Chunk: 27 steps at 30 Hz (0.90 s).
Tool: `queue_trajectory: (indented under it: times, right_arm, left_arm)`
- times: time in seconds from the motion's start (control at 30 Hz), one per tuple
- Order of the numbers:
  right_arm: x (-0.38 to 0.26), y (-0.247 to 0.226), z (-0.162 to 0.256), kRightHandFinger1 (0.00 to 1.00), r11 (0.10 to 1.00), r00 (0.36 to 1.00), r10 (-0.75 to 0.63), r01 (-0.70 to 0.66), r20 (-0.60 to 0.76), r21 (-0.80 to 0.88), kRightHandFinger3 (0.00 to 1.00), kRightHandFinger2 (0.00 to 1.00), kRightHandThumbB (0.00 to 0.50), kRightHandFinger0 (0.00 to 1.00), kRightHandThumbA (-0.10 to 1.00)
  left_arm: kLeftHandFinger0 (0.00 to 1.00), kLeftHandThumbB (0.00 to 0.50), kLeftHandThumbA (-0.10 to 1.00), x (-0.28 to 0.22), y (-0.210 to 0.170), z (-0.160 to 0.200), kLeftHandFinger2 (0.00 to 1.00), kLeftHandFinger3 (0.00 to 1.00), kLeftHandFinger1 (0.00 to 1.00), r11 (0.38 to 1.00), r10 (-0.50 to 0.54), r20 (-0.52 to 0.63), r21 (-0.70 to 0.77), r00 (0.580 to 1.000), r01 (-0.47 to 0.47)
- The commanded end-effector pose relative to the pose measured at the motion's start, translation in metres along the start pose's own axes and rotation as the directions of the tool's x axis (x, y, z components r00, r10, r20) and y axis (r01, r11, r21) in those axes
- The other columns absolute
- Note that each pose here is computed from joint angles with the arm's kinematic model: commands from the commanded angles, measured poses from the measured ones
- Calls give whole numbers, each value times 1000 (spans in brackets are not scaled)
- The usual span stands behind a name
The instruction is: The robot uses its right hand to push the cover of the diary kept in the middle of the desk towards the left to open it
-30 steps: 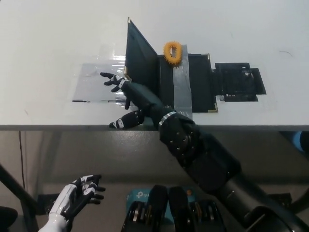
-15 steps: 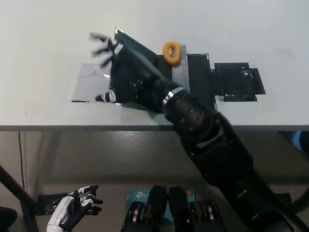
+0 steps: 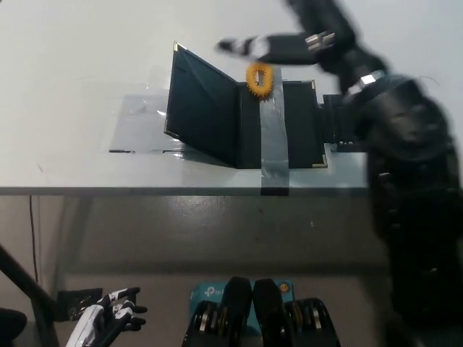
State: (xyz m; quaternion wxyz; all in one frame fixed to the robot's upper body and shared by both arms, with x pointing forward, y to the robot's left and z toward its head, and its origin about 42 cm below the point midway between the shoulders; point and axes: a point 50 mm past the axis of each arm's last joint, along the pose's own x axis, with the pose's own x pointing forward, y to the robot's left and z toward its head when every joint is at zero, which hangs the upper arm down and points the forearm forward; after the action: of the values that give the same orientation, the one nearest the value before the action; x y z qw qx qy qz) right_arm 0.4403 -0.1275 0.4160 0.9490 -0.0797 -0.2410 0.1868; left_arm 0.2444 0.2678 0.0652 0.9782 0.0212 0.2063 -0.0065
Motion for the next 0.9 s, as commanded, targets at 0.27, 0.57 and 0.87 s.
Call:
queue_trajectory:
  times: [0.27, 0.57, 0.87]
  right_arm:
    - [-118, -66, -29, 1000, 974, 978, -205, 206, -24, 94, 1000, 1000, 194, 954, 1000]
    - [-211, -75, -123, 1000, 904, 889, -369, 411, -271, 118, 1000, 1000, 71, 1000, 1000]
    - [-263, -59, -182, 1000, 851, 802, -448, 518, -394, 88, 1000, 1000, 131, 908, 1000]
  left_arm:
    - [631, 258, 528, -6, 13, 2, 518, 721, 510, 998, 61, 53, -29, 997, -60]
    - [650, 216, 535, -10, 19, 2, 590, 760, 550, 997, 76, 62, -24, 995, -75]
    - [606, 174, 485, -9, 23, 8, 557, 756, 527, 997, 82, 70, -17, 994, -81]
